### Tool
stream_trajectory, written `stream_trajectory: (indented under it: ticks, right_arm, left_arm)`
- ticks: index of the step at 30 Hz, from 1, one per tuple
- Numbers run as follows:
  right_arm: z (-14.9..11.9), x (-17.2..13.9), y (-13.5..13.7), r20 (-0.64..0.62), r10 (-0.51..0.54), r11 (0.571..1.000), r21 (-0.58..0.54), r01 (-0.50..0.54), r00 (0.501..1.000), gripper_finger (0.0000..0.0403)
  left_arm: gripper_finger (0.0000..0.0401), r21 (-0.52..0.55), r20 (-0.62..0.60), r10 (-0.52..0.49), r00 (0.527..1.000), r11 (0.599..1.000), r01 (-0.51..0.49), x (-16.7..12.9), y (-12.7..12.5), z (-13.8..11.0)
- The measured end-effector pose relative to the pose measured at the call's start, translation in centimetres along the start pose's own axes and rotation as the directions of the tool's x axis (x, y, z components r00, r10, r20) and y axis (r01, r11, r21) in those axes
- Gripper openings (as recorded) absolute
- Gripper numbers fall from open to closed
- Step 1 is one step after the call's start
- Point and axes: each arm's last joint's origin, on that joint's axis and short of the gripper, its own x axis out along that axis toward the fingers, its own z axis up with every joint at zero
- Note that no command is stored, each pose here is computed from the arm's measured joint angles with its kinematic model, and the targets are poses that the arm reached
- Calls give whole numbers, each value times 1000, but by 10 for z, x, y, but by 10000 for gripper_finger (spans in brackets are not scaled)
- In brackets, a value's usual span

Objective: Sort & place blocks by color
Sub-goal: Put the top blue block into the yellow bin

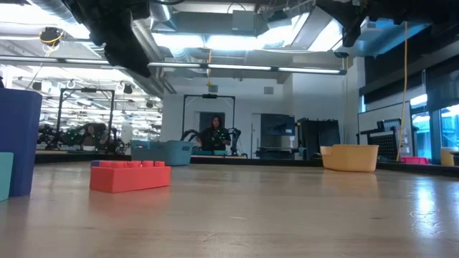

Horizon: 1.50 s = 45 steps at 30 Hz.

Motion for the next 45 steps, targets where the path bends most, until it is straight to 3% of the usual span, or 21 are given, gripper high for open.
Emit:
stream_trajectory:
  ticks: [22,28,32,39,45]
  right_arm:
    - [0,0,0,0,0,1000,1,0,1000,203]
    - [-1,0,0,-9,-3,1000,-1,3,1000,203]
    - [-1,0,0,-12,-4,1000,0,4,1000,203]
    - [-1,0,-1,-14,-5,1000,1,5,1000,203]
    - [-2,0,-1,-16,-6,1000,1,6,1000,203]
  left_arm:
    - [213,4,-14,3,1000,1000,-3,0,0,-1]
    - [213,-40,-39,22,999,999,-24,4,13,1]
    - [213,-87,-123,21,992,996,-31,15,33,0]
    - [214,-49,-309,26,951,998,-44,45,56,-10]
    - [239,-22,-444,13,896,999,-25,75,62,-23]
